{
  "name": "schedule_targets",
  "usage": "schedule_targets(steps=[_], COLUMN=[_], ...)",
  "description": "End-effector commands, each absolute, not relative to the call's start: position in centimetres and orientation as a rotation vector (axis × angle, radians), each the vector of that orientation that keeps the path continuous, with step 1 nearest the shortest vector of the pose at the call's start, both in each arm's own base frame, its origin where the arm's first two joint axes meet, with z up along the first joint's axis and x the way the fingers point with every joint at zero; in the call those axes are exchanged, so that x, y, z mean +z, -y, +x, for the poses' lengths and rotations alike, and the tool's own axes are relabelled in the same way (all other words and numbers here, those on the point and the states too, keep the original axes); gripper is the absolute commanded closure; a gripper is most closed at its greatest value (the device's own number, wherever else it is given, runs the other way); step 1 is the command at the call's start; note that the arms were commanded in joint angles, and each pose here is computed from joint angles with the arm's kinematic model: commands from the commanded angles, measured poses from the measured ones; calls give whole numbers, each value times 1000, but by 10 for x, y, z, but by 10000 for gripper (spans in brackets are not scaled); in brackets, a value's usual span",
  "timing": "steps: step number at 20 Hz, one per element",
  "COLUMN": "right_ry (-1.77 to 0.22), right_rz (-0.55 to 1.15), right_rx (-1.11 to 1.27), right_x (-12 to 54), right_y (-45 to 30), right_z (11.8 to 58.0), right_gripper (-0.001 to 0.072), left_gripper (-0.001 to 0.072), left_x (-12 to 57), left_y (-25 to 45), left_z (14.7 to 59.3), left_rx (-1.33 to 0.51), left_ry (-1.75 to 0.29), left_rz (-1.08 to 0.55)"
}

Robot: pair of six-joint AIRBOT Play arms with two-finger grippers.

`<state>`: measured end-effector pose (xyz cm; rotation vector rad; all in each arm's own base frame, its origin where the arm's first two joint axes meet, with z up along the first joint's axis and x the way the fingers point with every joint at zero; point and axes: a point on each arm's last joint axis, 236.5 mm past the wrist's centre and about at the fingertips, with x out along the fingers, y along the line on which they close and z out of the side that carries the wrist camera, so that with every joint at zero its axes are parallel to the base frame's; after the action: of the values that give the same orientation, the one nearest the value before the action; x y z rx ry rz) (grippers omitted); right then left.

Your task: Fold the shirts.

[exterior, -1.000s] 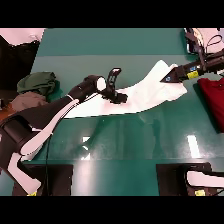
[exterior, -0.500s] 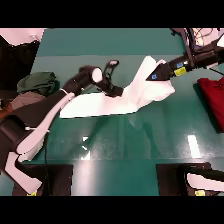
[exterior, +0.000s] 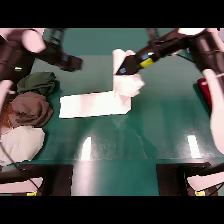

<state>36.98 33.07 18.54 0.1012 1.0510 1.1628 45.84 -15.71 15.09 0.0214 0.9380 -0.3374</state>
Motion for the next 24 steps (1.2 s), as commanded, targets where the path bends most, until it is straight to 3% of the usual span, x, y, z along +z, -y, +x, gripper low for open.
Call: schedule_targets(steps=[1, 6, 14, 15, 16, 17, 18, 21, 24], right_ry=[-1013, -1026, -988, -968, -949, -935, -915, -780, -841], right_rz=[91, 127, 120, 122, 121, 117, 108, 30, 29], right_rx=[1228, 1218, 1218, 1217, 1221, 1239, 1260, 1315, 1282], right_x=[173, 119, 63, 59, 56, 55, 58, 81, 89], right_y=[-395, -451, -506, -516, -527, -541, -553, -568, -524], right_z=[369, 368, 368, 367, 364, 357, 349, 338, 347], right_gripper=[694, 694, 684, 521, 263, 62, 16, 15, 16], left_gripper=[680, 680, 679, 679, 679, 679, 679, 679, 679], left_x=[213, 257, 246, 244, 243, 242, 241, 238, 236], left_y=[81, 33, 36, 39, 41, 42, 42, 42, 42], left_z=[438, 410, 392, 391, 389, 388, 387, 384, 382], left_rx=[-188, -57, -81, -92, -100, -103, -107, -107, -107], left_ry=[-833, -749, -830, -837, -846, -851, -858, -875, -887], left_rz=[46, 119, 124, 117, 112, 110, 108, 108, 109])
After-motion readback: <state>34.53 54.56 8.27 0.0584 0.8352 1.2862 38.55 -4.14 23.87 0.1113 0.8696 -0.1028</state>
